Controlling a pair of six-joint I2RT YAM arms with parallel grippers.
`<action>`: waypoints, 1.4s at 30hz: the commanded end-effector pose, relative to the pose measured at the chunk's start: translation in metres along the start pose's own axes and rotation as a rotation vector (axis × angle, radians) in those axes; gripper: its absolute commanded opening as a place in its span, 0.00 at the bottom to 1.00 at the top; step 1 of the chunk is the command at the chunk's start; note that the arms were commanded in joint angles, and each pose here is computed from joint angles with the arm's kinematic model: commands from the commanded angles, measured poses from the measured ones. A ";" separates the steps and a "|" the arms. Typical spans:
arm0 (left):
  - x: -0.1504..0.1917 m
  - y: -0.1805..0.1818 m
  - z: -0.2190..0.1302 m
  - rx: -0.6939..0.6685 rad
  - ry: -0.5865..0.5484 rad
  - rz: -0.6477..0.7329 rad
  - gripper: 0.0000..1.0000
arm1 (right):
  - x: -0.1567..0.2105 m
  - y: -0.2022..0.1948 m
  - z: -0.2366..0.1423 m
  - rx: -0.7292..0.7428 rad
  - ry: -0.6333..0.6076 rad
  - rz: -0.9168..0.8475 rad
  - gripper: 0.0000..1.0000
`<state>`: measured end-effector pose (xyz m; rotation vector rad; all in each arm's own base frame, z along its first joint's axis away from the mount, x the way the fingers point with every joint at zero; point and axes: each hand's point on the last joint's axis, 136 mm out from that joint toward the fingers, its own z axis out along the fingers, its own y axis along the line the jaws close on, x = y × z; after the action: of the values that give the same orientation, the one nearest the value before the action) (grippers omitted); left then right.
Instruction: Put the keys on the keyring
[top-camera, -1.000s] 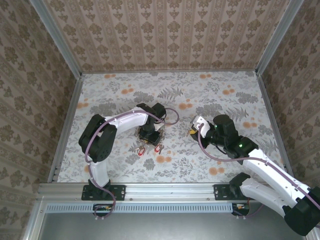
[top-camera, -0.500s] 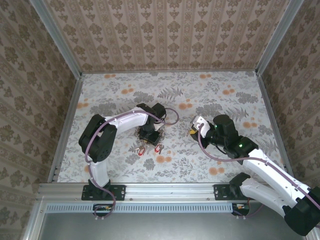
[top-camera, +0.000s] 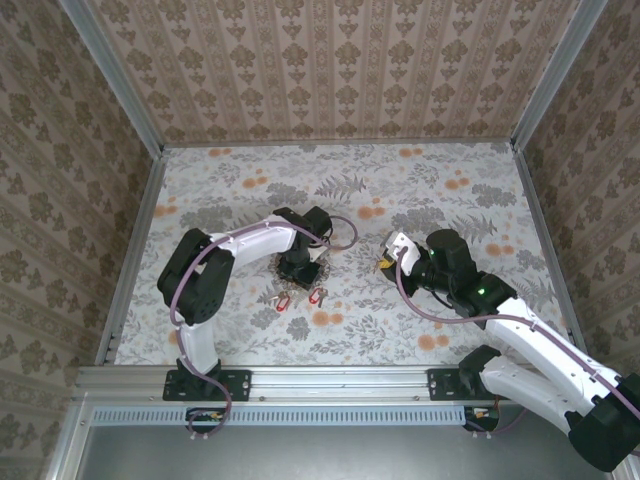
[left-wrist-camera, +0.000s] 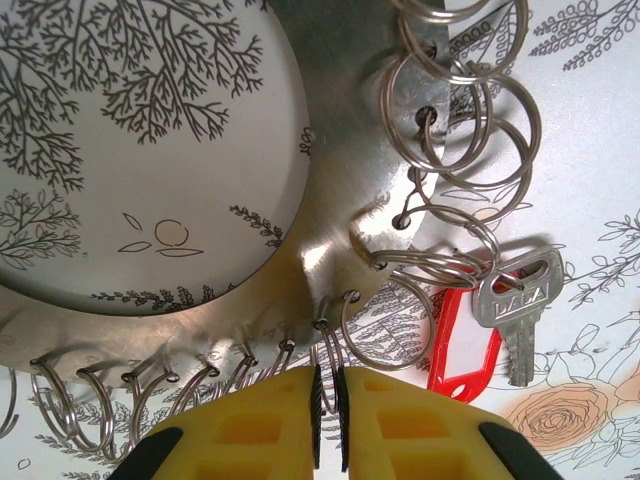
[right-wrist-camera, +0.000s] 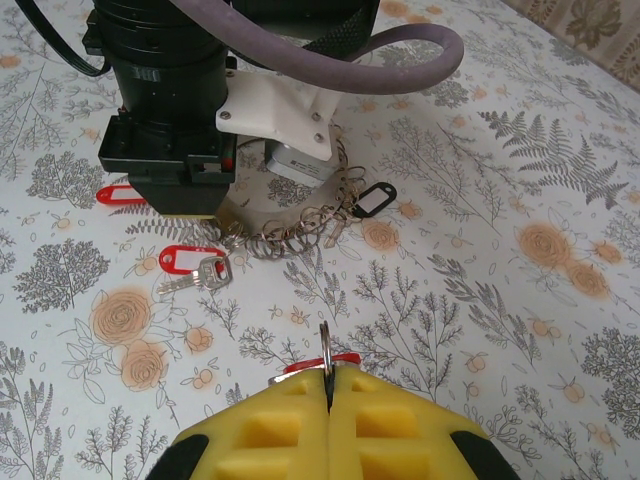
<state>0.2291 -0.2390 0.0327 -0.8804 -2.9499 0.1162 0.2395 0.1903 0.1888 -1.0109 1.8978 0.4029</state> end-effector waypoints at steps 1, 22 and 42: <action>0.006 0.006 0.007 -0.029 0.040 -0.032 0.15 | -0.005 -0.001 -0.004 0.006 -0.017 0.006 0.00; -0.029 -0.024 -0.060 0.303 -0.125 -0.532 0.00 | -0.002 0.004 0.005 -0.027 -0.016 0.048 0.00; -0.060 -0.015 0.004 0.356 -0.061 -0.925 0.13 | -0.002 -0.012 0.013 0.042 0.023 -0.032 0.00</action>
<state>0.2700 -0.2702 0.0294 0.4731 -2.9407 0.5612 0.2506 0.1911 0.1743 -1.0143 1.9386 0.3678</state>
